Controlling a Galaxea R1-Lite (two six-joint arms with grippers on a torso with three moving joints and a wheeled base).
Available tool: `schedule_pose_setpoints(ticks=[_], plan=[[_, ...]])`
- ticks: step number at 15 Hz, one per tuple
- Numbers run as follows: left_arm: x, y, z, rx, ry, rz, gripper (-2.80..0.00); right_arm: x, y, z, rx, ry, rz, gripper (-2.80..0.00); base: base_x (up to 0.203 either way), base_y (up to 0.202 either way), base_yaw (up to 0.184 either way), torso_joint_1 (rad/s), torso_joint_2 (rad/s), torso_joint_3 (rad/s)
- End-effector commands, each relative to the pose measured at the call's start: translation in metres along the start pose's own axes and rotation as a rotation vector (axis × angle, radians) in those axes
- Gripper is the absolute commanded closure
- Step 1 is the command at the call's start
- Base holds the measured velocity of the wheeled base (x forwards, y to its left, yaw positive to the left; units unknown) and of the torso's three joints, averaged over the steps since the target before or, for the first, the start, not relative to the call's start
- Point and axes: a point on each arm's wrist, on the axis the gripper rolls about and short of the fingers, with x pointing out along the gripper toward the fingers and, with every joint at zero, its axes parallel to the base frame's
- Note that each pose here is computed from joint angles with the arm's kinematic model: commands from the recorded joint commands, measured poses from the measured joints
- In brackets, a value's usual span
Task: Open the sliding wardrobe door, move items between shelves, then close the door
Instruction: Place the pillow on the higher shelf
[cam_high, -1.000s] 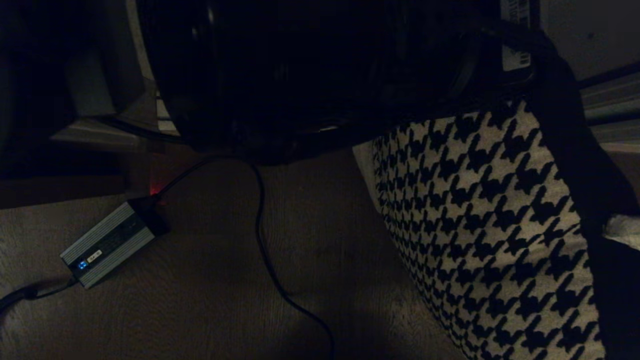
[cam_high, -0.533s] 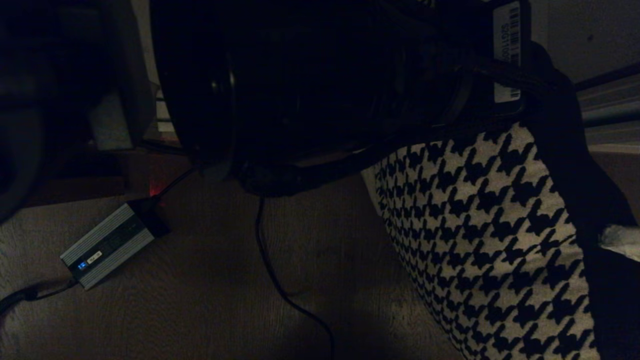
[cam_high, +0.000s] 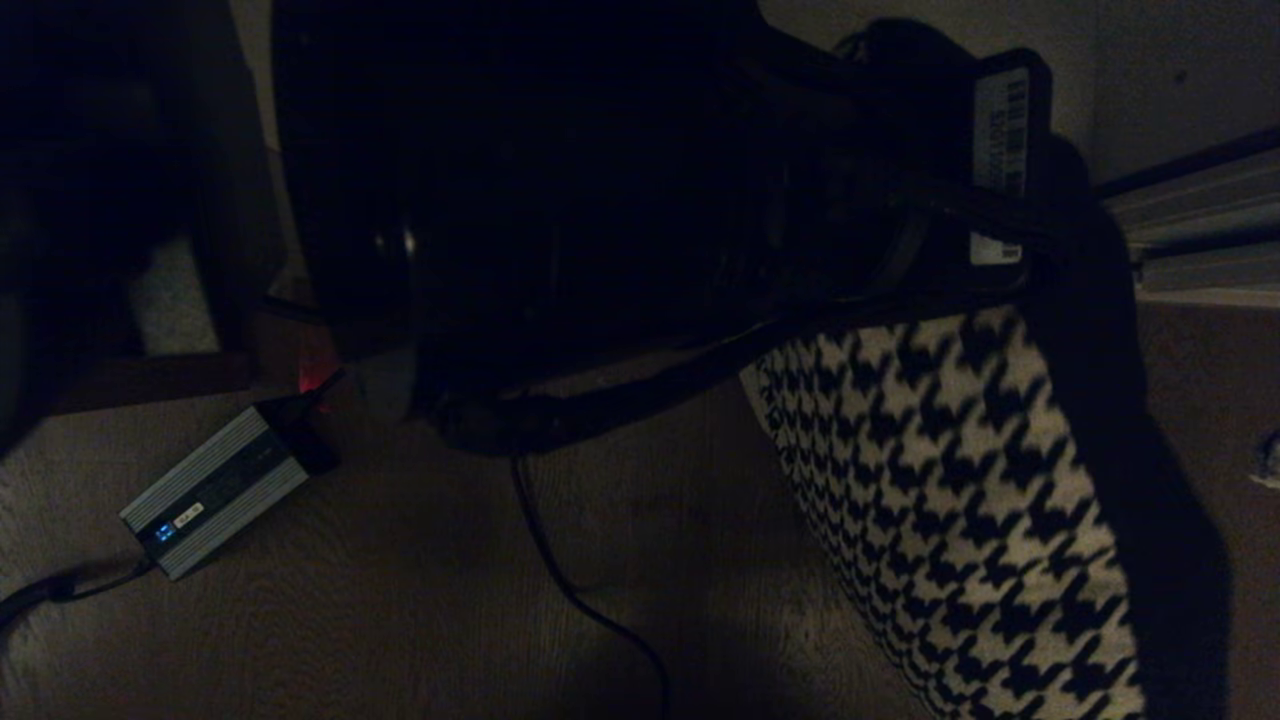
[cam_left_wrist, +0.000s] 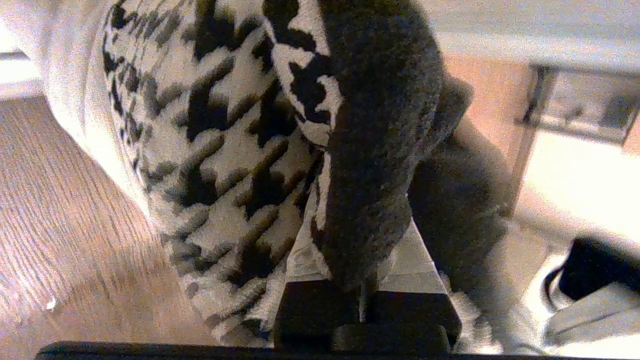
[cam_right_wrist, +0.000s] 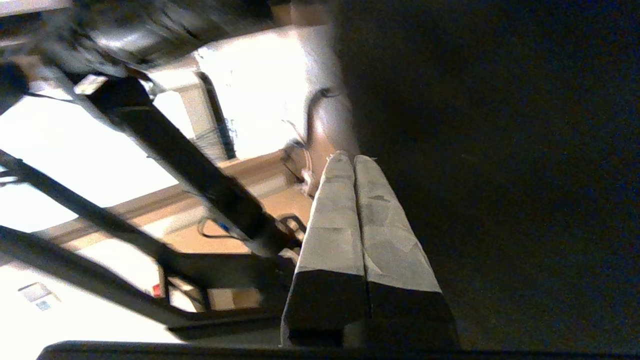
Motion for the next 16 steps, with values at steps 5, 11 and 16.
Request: schedule_pose_setpoints(ticks=[5,11,16], plan=[[-0.015,-0.007,0.007,0.008,-0.024,-0.035,0.00,-0.003,0.001,-0.002,0.005,0.001,-0.001,0.00,0.000,0.000,0.000,0.000,0.00,0.000],[-0.016,-0.007,0.010,0.005,-0.035,-0.036,0.00,-0.002,-0.005,-0.011,0.020,0.026,-0.019,0.00,0.000,0.000,0.000,0.000,0.00,0.000],[-0.019,-0.008,0.011,0.004,-0.037,-0.041,0.00,0.005,-0.013,-0.014,0.042,0.052,-0.046,0.00,0.000,0.000,0.000,0.003,0.00,0.102]])
